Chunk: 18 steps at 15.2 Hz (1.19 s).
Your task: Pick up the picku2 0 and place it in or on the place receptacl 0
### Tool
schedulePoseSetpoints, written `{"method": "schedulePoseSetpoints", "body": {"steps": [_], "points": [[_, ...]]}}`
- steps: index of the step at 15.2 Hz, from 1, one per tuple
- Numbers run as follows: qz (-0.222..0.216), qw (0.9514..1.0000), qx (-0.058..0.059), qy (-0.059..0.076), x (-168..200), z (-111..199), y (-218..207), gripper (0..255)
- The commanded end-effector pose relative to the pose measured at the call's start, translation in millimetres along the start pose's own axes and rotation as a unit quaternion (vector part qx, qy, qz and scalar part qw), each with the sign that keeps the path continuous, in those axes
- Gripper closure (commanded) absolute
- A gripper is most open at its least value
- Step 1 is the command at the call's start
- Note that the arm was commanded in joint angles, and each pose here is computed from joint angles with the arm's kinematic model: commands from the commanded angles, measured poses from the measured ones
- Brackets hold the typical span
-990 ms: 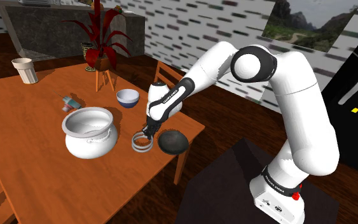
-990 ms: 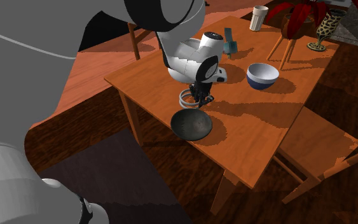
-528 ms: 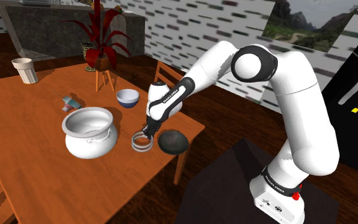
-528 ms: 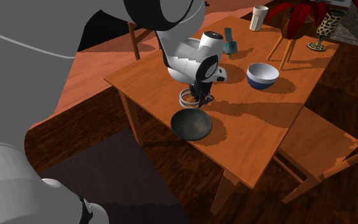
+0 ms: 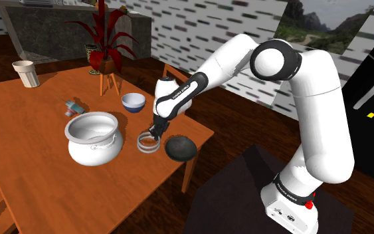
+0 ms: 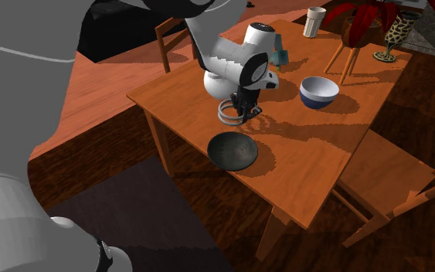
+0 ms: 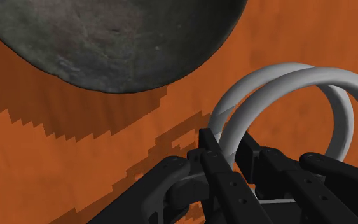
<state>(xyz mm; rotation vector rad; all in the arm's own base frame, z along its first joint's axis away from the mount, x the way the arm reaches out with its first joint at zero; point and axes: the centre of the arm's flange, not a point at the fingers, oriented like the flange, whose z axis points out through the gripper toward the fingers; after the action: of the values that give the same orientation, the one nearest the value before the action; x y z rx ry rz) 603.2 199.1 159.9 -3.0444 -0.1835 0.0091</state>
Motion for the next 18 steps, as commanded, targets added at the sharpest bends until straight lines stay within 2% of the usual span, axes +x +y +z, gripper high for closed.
{"method": "schedulePoseSetpoints", "body": {"steps": [1,14,18], "points": [[0.0,1.0,0.0,0.0,0,-10,-2,255],[0.0,1.0,0.0,0.0,-1,-77,-8,255],[0.0,1.0,0.0,0.0,-39,-84,28,255]]}}
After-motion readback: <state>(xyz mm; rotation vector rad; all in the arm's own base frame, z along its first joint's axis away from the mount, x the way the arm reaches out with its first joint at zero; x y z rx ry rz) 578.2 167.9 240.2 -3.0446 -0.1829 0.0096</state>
